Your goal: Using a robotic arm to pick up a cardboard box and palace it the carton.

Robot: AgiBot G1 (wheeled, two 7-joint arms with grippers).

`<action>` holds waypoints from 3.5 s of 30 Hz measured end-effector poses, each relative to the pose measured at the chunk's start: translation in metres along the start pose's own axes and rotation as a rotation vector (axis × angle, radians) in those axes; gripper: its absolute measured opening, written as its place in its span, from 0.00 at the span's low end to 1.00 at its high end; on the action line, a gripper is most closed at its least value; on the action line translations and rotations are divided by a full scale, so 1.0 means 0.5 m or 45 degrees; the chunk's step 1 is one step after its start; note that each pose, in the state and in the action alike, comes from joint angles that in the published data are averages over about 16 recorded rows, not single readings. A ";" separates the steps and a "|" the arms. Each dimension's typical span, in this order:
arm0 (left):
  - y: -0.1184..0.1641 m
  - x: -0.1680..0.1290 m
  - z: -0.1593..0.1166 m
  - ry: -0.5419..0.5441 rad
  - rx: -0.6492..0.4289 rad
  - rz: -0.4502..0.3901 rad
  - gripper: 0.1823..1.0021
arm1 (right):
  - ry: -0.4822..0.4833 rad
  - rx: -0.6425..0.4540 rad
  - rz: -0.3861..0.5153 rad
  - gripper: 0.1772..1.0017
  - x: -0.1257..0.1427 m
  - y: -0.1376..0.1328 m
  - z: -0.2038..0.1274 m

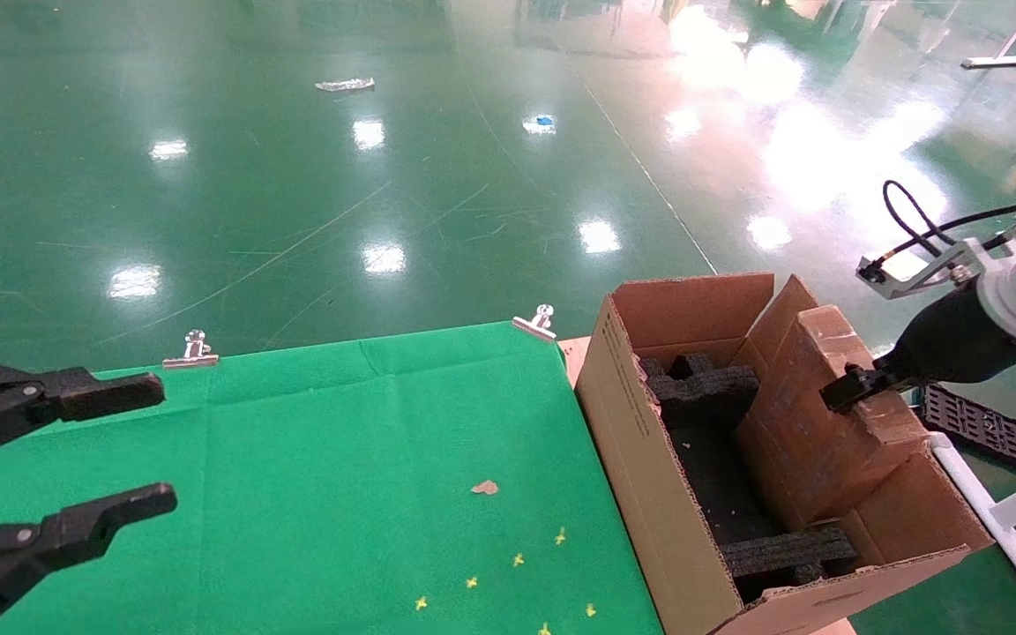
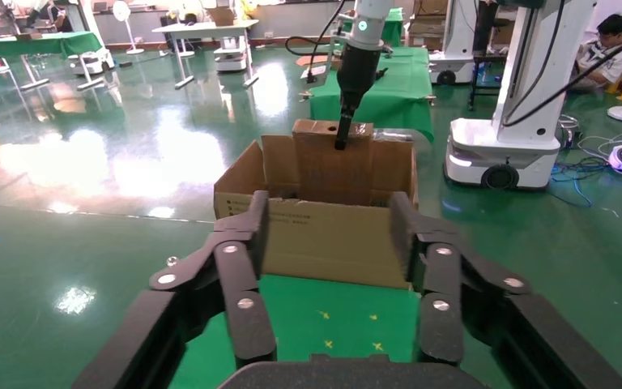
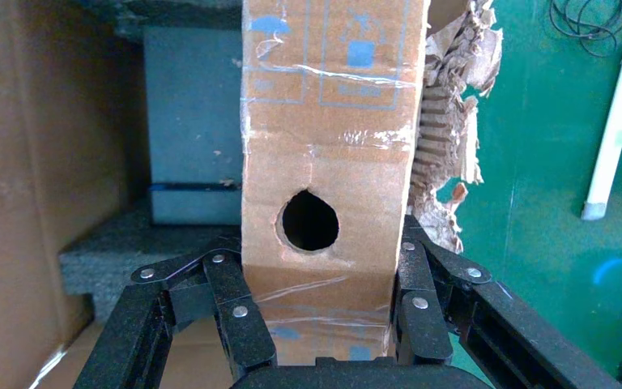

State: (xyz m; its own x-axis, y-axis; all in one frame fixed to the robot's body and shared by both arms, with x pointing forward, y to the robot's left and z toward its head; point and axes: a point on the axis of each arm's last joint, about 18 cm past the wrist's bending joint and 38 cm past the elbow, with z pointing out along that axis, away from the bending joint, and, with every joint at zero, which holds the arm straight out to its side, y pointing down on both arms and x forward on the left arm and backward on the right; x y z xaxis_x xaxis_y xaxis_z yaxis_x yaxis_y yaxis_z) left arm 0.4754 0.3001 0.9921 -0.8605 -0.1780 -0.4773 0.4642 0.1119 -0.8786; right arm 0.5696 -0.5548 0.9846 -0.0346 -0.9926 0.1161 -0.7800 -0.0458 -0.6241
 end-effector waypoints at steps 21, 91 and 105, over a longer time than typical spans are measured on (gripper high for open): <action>0.000 0.000 0.000 0.000 0.000 0.000 0.88 | 0.026 -0.019 0.025 0.16 -0.017 0.060 0.214; 0.000 0.000 0.000 0.000 0.000 0.000 1.00 | -0.165 0.600 -0.343 1.00 -0.032 -0.145 -0.226; 0.000 0.000 0.000 -0.001 0.000 0.000 1.00 | -0.478 0.677 -0.594 1.00 -0.185 -0.142 -0.165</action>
State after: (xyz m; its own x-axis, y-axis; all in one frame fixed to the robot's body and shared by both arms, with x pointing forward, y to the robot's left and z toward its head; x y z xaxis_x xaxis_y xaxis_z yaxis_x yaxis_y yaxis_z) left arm 0.4756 0.3002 0.9921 -0.8605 -0.1785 -0.4771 0.4640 0.1117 -0.8788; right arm 0.5767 -0.4505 1.0818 0.5082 -0.8250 0.2474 -0.2568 -0.4193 -0.8708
